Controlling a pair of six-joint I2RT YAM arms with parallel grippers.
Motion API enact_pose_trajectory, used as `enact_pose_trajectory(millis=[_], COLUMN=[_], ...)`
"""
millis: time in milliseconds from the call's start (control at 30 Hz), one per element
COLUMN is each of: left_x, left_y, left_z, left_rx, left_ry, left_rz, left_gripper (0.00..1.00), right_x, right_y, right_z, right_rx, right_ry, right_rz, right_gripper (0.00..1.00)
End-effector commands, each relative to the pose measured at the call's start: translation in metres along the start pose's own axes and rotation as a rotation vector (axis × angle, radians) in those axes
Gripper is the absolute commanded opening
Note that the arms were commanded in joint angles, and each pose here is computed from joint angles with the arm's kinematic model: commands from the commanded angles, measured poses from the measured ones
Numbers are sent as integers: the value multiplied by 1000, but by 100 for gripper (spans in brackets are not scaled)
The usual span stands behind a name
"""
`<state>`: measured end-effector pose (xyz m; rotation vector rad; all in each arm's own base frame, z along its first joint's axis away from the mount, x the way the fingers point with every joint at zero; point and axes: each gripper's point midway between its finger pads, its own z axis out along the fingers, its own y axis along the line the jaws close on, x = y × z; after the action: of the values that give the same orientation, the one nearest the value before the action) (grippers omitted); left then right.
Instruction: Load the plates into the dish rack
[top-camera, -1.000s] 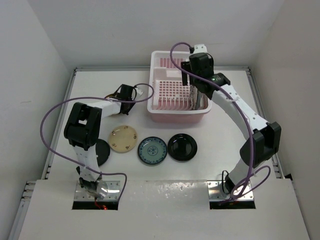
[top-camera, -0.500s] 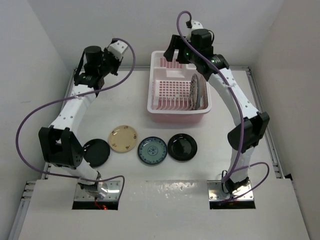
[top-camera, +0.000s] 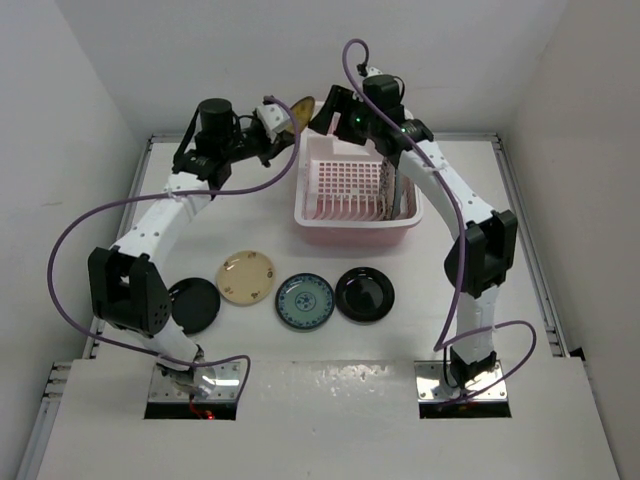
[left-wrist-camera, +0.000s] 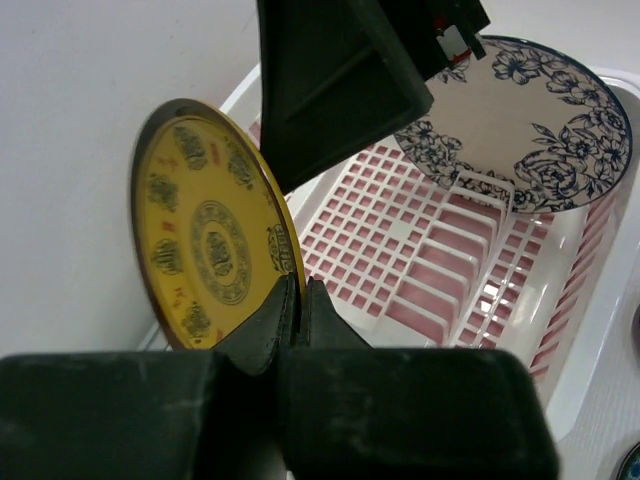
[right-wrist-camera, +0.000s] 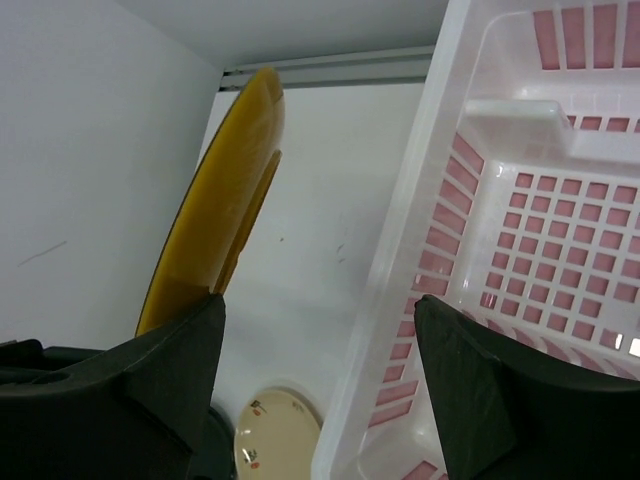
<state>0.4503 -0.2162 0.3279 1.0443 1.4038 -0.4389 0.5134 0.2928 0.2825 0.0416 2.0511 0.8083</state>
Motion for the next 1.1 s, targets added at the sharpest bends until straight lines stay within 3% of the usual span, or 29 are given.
enact_pose_trajectory(millis=[0,367,767,833,933,1067], left_x=[-20,12,4,4,2,4], left_y=[-16,-19,-30,-30,-29,-34], left_z=[12,18,19,19,19,19], left_rx=[68,23,71,71,67,88], left_ry=[-77,24,-12,-12,-20,-23], left_rz=[73,112,138,138,144,138], left_gripper=[0,0,0,0,0,0], right_x=[-22,-50,-4,9,8,9], right_y=[26,-3,-3,-3,-3,3], right_z=[-14,-72,-1,13,18,17], right_rx=[-73,144,90,84,79,27], right_ry=[-62,-213,-24,26,30,6], right_rz=[4,-59,83,90,94,81], right_gripper=[75,71,71,67,51,16])
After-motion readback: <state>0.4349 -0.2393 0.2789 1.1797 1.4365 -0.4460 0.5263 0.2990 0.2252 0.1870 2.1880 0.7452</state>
